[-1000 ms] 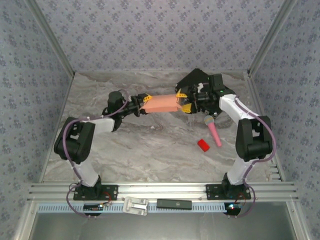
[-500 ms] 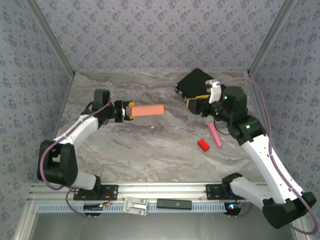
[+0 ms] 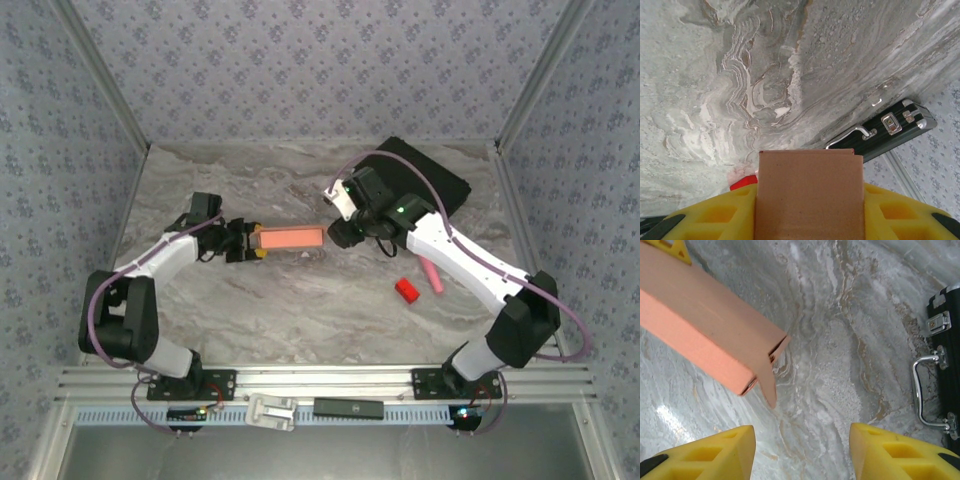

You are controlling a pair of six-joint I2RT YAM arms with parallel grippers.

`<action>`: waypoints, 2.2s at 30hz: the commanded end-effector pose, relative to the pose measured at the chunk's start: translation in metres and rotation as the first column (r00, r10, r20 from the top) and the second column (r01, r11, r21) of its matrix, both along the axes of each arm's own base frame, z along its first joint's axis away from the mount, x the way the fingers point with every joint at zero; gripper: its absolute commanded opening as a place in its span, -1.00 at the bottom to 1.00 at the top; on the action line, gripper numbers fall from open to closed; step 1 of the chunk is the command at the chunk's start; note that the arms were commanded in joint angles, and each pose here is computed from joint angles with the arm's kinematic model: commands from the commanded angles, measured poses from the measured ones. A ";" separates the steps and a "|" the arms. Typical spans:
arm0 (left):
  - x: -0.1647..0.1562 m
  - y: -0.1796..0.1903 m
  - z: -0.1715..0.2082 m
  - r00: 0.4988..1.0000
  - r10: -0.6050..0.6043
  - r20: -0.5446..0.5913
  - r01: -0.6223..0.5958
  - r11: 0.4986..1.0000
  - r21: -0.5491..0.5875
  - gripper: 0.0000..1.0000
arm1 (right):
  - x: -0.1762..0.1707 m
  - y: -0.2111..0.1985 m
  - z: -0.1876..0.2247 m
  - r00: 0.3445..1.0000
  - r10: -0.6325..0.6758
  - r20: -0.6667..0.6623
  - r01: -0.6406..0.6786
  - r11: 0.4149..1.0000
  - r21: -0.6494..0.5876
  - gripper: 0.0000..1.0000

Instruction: Fold the paper box

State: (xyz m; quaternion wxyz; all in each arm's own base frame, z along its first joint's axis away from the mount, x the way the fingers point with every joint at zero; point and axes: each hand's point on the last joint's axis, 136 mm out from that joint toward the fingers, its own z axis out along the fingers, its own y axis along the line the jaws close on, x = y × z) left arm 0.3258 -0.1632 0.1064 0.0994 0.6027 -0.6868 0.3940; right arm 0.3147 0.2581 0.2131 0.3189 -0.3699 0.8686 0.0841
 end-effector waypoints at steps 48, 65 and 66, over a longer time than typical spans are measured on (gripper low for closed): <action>-0.004 0.002 -0.010 0.995 0.059 -0.082 -0.062 0.997 -0.040 -0.62 | 0.015 0.039 -0.025 0.963 -0.246 -0.110 0.255 0.963 0.081 -1.00; 0.000 0.000 -0.008 0.995 0.060 -0.074 -0.064 0.996 -0.059 -0.66 | 0.016 0.048 -0.015 0.899 -0.398 -0.184 0.429 0.885 0.183 -1.00; 0.000 0.001 -0.008 0.995 0.063 -0.075 -0.067 0.996 -0.059 -0.66 | 0.016 0.048 -0.014 0.897 -0.405 -0.178 0.435 0.881 0.187 -1.00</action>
